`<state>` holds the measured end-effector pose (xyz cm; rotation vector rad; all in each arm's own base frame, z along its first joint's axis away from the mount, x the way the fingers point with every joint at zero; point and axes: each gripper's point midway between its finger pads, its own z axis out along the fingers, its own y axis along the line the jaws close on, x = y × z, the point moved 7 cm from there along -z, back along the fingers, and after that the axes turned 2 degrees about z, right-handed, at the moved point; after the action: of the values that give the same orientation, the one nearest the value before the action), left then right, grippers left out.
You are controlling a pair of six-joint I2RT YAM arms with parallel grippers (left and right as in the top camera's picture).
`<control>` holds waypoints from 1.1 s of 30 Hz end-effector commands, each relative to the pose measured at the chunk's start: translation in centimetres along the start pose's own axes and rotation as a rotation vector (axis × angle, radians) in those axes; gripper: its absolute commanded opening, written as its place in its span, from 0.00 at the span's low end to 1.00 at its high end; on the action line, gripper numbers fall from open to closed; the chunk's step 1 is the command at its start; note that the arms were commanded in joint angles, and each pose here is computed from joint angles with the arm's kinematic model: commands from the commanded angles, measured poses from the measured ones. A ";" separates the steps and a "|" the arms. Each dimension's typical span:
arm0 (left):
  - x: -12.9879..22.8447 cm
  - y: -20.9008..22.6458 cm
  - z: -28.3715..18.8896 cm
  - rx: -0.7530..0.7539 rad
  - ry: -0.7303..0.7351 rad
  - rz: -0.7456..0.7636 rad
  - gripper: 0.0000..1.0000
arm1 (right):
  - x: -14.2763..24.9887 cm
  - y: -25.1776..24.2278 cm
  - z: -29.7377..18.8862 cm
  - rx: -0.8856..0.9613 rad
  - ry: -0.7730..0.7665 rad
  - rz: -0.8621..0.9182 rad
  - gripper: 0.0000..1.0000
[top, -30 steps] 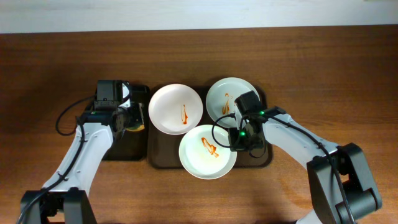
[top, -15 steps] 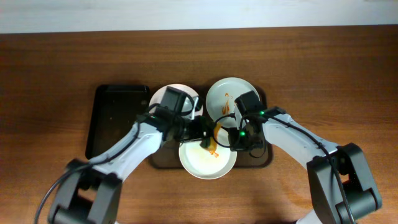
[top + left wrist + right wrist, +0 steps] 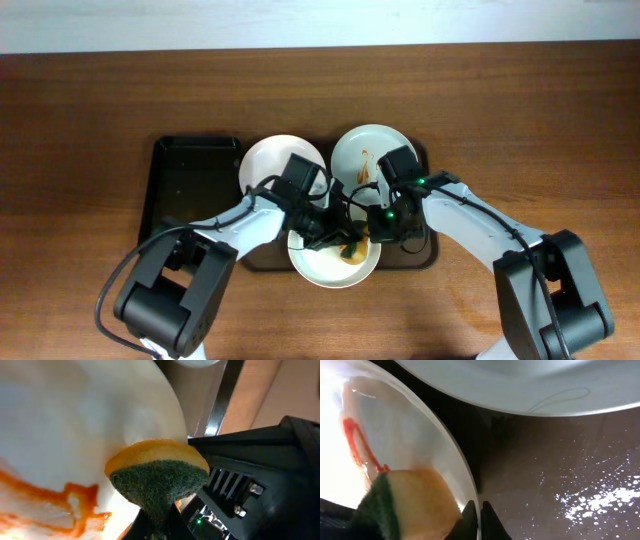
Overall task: Clean dirty plates on tray and stack at the side
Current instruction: 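Scrub the front plate with the sponge in the left gripper while right holds it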
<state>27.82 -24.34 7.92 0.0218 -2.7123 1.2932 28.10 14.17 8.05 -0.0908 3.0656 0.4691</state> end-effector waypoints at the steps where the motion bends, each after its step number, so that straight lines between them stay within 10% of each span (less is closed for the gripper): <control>1: 0.2 0.6 0.3 -0.049 -0.001 -0.043 0.00 | -0.4 0.3 -0.1 0.001 -0.013 -0.011 0.04; 20: -1.0 5.3 -8.9 -0.688 -0.350 0.062 0.00 | 0.0 0.0 -0.1 0.025 0.012 -0.002 0.04; 23: -0.7 2.1 -11.0 -0.590 -0.440 0.123 0.00 | 0.0 0.0 -0.1 0.026 0.013 -0.001 0.04; 33: 0.4 1.1 -4.6 -0.116 -0.067 -0.042 0.00 | 0.1 0.0 -0.1 0.026 0.013 -0.001 0.04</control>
<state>28.74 -18.96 11.02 0.1125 -2.9904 1.0528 27.65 14.23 8.02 -0.0923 3.0926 0.4708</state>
